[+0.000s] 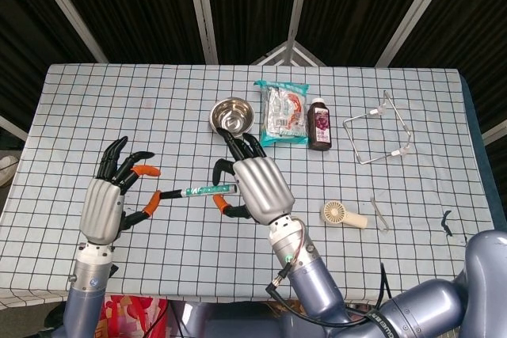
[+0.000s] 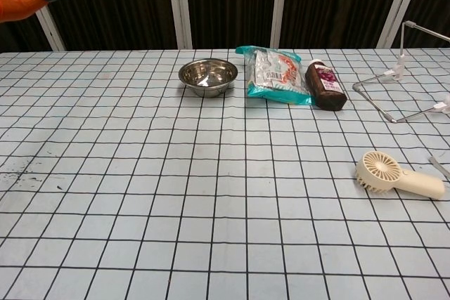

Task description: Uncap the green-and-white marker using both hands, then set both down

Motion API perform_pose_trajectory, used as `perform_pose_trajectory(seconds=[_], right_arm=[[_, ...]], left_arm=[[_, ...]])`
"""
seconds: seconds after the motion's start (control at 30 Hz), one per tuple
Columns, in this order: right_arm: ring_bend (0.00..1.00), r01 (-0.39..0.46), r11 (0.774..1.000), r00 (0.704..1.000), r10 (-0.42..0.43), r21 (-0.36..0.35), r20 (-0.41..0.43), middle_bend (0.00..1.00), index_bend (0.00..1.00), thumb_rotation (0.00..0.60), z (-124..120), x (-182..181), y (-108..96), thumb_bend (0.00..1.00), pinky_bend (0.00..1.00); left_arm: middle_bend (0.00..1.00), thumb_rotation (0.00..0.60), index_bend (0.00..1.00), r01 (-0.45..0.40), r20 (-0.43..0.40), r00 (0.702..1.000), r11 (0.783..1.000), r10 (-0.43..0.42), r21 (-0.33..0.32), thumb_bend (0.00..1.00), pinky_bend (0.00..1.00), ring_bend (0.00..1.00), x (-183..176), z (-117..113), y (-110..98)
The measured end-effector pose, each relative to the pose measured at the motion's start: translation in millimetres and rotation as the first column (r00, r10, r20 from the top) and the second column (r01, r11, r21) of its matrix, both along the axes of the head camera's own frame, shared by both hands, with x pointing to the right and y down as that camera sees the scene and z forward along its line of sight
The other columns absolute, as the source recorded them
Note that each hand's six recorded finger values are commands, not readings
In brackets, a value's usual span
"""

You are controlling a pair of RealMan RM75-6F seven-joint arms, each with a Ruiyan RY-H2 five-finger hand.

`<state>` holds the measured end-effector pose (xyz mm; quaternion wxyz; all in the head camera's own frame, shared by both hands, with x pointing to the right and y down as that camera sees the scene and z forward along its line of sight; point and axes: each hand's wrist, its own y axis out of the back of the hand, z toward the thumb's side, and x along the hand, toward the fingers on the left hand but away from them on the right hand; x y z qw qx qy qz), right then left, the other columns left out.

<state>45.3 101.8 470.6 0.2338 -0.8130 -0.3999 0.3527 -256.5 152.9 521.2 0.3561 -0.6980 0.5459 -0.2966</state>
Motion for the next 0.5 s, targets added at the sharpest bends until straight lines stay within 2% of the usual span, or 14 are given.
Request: perform_pose_trajectory(seconds=[0.23,0.37,0.5], right_arm=[[0.15,-0.002,1.0,1.0,0.002,-0.011,0.003,0.05,0.7,0.6,1.4,0.1,0.5,0.53,0.05],[0.15,-0.01,1.0,1.0,0.01,-0.017,0.002,0.05,0.71,0.6,2.3,2.4,-0.6,0.53,0.05],[0.15,-0.017,1.0,1.0,0.018,-0.024,0.007,0.05,0.71,0.6,3.1,4.3,-1.5,0.54,0.05]], left_arm=[[0.25,0.6,0.44,-0.022,0.007,1.0,0.999,0.023,-0.022,0.45,0.0,0.0,4.4,4.7,3.9],[0.23,0.6,0.37,-0.041,0.003,0.999,0.999,0.041,-0.025,0.44,0.0,0.0,6.7,4.8,6.4],[0.22,0.6,0.36,-0.055,0.003,0.998,0.998,0.055,-0.027,0.43,0.0,0.0,7.9,5.4,8.3]])
